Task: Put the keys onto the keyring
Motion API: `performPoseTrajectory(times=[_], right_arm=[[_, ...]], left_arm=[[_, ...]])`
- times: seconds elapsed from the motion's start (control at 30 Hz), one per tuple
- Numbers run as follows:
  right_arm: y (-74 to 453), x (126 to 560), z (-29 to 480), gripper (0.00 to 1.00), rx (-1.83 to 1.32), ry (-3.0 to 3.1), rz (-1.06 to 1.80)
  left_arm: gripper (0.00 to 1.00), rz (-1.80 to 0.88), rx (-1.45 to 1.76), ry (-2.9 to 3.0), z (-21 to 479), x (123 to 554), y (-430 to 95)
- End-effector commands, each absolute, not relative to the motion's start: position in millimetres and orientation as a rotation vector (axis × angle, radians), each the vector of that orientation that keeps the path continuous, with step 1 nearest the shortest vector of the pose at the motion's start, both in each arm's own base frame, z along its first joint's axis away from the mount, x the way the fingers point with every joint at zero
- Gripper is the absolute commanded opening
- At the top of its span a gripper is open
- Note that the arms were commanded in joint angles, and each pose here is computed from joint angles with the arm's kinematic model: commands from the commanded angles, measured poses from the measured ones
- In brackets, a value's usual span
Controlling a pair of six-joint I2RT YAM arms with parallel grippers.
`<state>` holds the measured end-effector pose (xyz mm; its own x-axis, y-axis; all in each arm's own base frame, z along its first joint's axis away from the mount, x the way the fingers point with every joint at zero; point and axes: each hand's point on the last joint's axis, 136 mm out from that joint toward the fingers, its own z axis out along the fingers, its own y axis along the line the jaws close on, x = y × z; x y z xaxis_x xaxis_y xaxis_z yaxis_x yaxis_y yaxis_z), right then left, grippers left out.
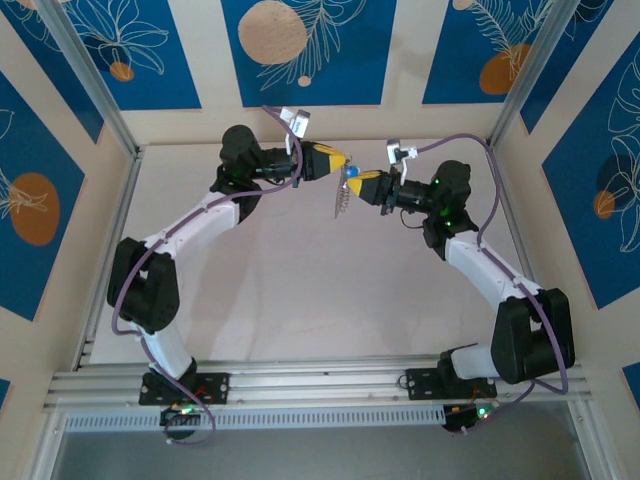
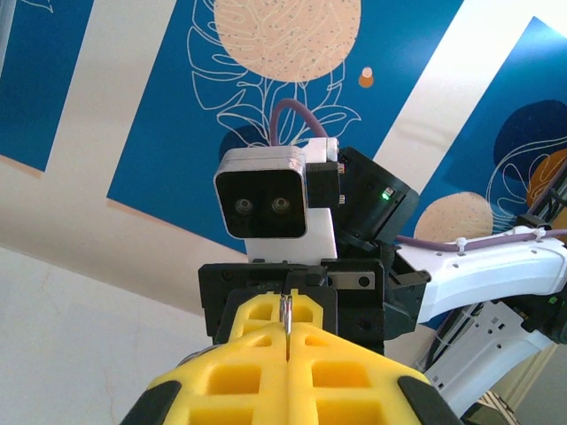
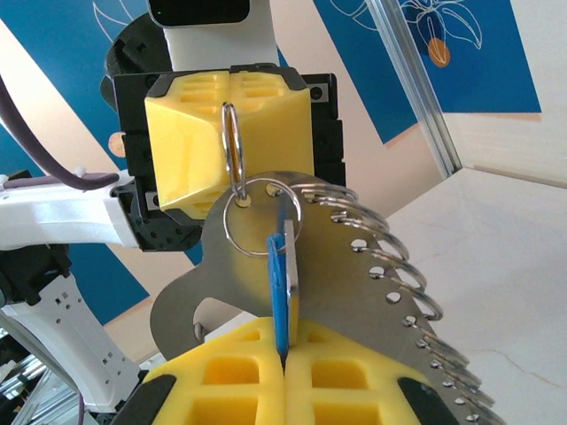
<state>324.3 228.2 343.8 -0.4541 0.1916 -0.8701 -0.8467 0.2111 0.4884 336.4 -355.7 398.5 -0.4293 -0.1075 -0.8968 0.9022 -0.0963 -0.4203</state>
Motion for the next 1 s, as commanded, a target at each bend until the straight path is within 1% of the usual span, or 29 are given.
performPoseTrajectory(times=[0.0,0.27,0.73,0.97], right_arm=[[222.7,319.8,354.4,0.0,-0.643,1.554,1.376],[216.2,318.7,354.7,0.0,-0.617,1.615,1.312],[212.0,332.9,361.0,0.0,-0.613,1.677,1.255],[222.5,333.3,360.0,0.0,-0.651,1.689,1.289]], left_arm=[[0.0,-1.591,0.964,1.308,416.9,329.9,-355.6],[0.0,-1.504,0.97,1.367,406.8,334.3,-354.1],[0.0,-1.493,1.012,1.399,399.1,328.1,-355.0],[0.0,-1.501,1.024,1.393,399.9,325.7,-355.5]])
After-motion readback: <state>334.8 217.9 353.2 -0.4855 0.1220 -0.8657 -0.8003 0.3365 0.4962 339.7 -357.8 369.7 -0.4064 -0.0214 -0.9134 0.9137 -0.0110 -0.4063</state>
